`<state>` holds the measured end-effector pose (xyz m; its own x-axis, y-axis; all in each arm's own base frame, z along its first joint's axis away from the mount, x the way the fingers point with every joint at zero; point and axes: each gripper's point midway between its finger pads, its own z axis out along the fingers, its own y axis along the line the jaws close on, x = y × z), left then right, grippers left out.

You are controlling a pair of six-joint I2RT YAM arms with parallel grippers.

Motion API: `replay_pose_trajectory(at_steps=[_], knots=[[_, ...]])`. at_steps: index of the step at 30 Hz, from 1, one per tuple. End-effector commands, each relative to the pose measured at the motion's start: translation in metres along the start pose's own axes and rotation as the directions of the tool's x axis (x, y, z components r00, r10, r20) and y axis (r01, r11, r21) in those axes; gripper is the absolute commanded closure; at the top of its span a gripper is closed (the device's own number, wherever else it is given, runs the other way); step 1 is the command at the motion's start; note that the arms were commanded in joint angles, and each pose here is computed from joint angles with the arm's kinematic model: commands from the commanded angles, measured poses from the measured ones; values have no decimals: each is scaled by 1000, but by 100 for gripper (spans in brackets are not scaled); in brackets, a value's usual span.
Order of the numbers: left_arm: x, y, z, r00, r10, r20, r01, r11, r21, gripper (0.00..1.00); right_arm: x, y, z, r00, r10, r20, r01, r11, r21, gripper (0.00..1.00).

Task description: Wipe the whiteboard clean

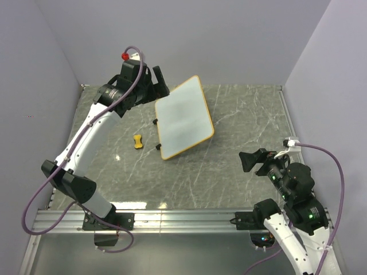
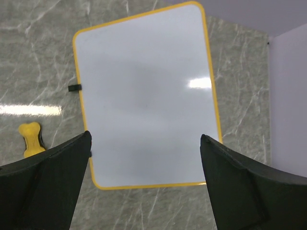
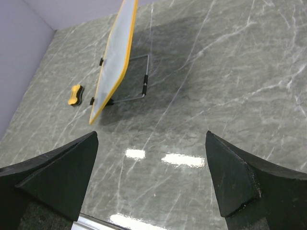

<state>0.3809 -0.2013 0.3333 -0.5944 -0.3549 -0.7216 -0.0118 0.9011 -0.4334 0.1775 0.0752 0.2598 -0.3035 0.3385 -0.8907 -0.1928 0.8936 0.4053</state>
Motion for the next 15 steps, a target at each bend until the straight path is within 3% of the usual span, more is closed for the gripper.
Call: replay_pose_trajectory(at_steps=[1,15], knots=[[-19,-20,-2,999,-16,49,14,999,50,1,5,-1,1,1000,6,-11,-6,1000,-2,0],[-31,-23,-5,994,43,104,-49,997,59,1,2,6,12,1000,-11,-22,10,999,-31,0]])
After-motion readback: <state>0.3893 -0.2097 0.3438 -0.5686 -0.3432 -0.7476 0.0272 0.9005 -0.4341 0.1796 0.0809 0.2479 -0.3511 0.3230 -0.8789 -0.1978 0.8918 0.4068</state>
